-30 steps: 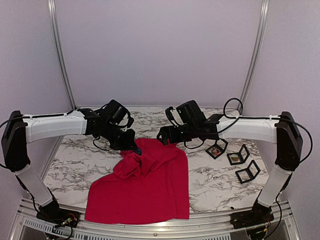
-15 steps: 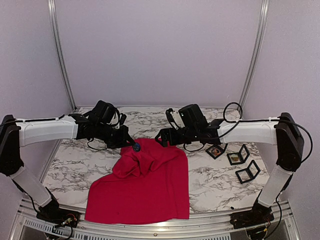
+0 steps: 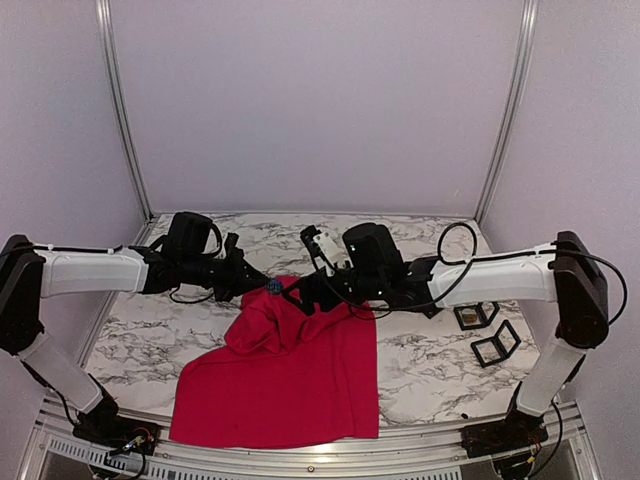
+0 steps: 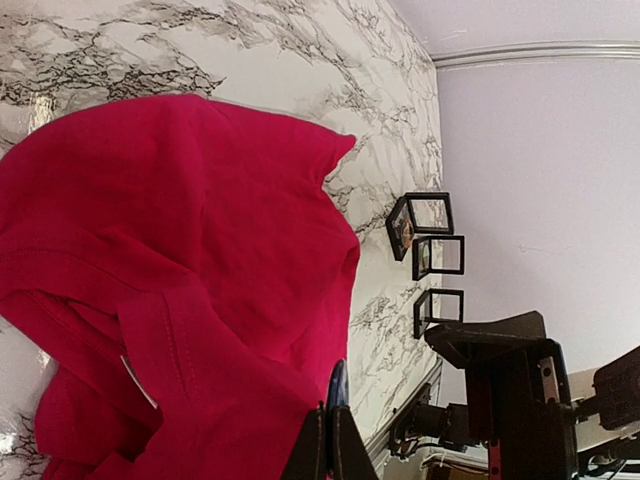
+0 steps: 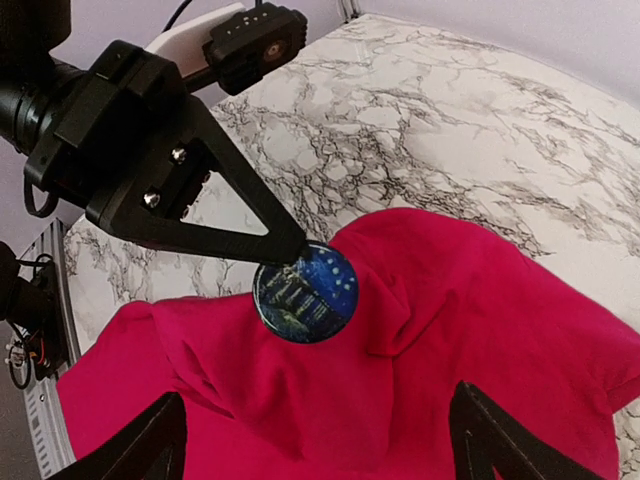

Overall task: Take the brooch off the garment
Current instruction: Pick up the brooch from the flattened clothing, then pick up the flattened clothing from the center of the board.

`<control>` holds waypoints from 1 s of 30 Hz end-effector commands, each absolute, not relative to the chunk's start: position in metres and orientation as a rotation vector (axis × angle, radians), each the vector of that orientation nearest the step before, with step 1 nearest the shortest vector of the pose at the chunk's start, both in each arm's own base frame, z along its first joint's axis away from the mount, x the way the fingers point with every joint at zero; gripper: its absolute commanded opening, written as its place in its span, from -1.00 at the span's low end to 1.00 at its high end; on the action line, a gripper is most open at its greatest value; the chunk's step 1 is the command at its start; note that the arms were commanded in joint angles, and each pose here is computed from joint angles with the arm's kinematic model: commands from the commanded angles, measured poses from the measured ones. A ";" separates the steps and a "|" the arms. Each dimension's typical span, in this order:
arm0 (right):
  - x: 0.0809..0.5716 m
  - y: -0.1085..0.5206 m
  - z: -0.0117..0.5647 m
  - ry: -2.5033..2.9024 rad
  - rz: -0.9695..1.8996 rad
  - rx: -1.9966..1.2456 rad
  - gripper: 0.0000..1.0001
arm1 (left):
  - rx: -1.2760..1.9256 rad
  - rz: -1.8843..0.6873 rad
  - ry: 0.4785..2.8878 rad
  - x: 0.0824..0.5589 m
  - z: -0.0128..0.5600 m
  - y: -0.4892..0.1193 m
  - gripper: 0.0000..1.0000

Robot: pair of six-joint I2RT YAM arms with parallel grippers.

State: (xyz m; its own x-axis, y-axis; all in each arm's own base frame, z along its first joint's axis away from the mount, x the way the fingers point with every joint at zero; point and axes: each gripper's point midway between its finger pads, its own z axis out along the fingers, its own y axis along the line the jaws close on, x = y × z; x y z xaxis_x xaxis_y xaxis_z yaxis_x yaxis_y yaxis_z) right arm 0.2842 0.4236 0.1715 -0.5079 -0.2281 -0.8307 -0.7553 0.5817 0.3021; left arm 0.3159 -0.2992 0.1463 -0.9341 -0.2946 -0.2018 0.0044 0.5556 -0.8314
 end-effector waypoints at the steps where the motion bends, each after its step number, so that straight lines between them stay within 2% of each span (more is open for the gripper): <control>1: 0.283 0.438 0.171 1.979 0.862 -0.816 0.73 | -0.308 -1.498 2.384 0.317 0.171 -0.302 -1.00; 13: 0.281 0.462 0.139 2.022 0.857 -0.823 0.65 | -0.415 -1.623 2.353 0.311 0.165 -0.302 -1.00; 17: 0.284 0.467 0.130 2.037 0.851 -0.805 0.54 | -0.425 -1.654 2.344 0.310 0.165 -0.303 -1.00; 20: 0.287 0.467 0.126 2.044 0.847 -0.785 0.28 | -0.431 -1.671 2.337 0.309 0.165 -0.304 -1.00; 27: 0.285 0.466 0.123 2.042 0.844 -0.748 -0.81 | -0.434 -1.710 2.364 0.301 0.159 -0.305 -1.00; 29: 0.285 0.467 0.125 2.037 0.834 -0.742 -1.00 | -0.435 -1.713 2.377 0.301 0.158 -0.306 -1.00; 30: 0.285 0.468 0.125 2.038 0.827 -0.738 -1.00 | -0.432 -1.719 2.387 0.300 0.156 -0.307 -1.00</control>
